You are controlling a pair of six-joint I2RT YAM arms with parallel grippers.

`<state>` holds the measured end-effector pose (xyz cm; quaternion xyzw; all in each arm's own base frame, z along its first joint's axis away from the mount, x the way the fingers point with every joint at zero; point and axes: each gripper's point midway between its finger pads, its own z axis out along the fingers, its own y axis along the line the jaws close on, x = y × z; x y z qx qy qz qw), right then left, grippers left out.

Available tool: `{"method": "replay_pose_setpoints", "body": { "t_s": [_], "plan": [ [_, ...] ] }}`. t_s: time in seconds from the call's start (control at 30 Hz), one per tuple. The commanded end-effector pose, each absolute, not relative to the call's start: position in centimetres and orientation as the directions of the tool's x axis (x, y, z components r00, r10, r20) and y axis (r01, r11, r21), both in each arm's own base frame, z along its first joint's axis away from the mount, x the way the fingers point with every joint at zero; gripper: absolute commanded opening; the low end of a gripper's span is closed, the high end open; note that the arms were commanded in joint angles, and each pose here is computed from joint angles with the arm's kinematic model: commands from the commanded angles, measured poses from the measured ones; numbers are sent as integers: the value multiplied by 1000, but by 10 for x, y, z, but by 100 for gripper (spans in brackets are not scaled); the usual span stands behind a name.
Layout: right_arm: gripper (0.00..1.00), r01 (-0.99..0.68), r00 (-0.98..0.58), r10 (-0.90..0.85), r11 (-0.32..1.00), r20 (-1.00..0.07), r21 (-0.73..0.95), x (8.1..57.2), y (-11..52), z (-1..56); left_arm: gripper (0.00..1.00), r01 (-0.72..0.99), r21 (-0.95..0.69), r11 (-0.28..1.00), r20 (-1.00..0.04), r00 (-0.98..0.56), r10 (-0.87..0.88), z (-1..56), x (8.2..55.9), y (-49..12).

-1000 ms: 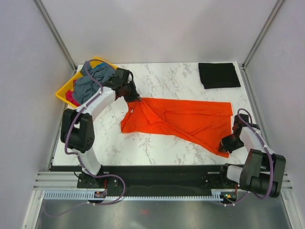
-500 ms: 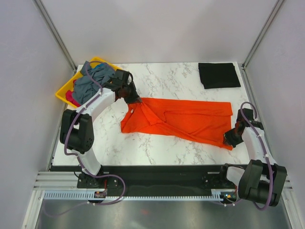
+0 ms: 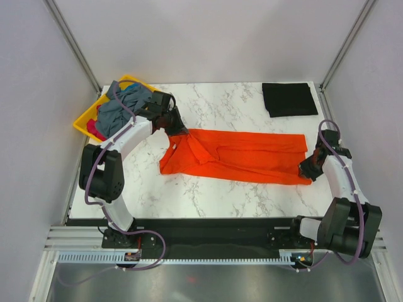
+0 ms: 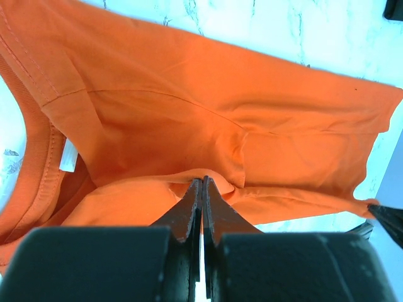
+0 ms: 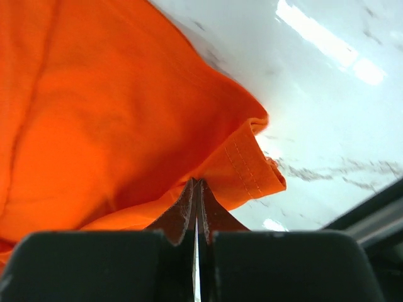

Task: Fold and stack the t-shirts
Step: Fold the tshirt

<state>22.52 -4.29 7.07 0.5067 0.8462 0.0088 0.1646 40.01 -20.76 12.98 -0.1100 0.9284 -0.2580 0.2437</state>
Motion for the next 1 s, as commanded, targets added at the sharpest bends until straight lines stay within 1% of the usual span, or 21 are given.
{"method": "replay_pose_setpoints", "body": {
  "t_s": [0.0, 0.13, 0.2, 0.23, 0.27, 0.37, 0.63, 0.8, 0.97],
  "plan": [
    [0, 764, -477, 797, 585, -371, 272, 272, -52, 90, 2, -31, -540, 841, -443, -839, -316, 138, 412, -211],
    [0, 740, -513, 764, 625, -392, 250, 290, -60, 88, 2, -68, -495, 866, -463, -823, -329, 135, 417, -200],
    [0, 738, -535, 753, 637, -383, 222, 294, -63, 80, 2, -79, -471, 878, -472, -819, -327, 133, 419, -196],
    [0, 738, -537, 749, 641, -388, 214, 298, -66, 80, 2, -84, -463, 882, -474, -818, -327, 132, 421, -195],
    [0, 741, -551, 748, 642, -370, 196, 299, -66, 72, 2, -92, -455, 886, -472, -818, -328, 130, 422, -193],
    [0, 752, -549, 745, 638, -379, 164, 304, -74, 67, 2, -112, -424, 899, -488, -808, -331, 127, 427, -187],
    [0, 764, -497, 752, 616, -433, 193, 320, -82, 79, 2, -105, -408, 907, -514, -795, -323, 133, 435, -184],
    [0, 747, -501, 760, 621, -415, 236, 336, -77, 79, 2, -118, -387, 915, -530, -784, -325, 134, 441, -180],
    [0, 730, -526, 748, 641, -403, 237, 346, -77, 67, 2, -124, -355, 926, -524, -794, -308, 124, 441, -176]
  ]
}}
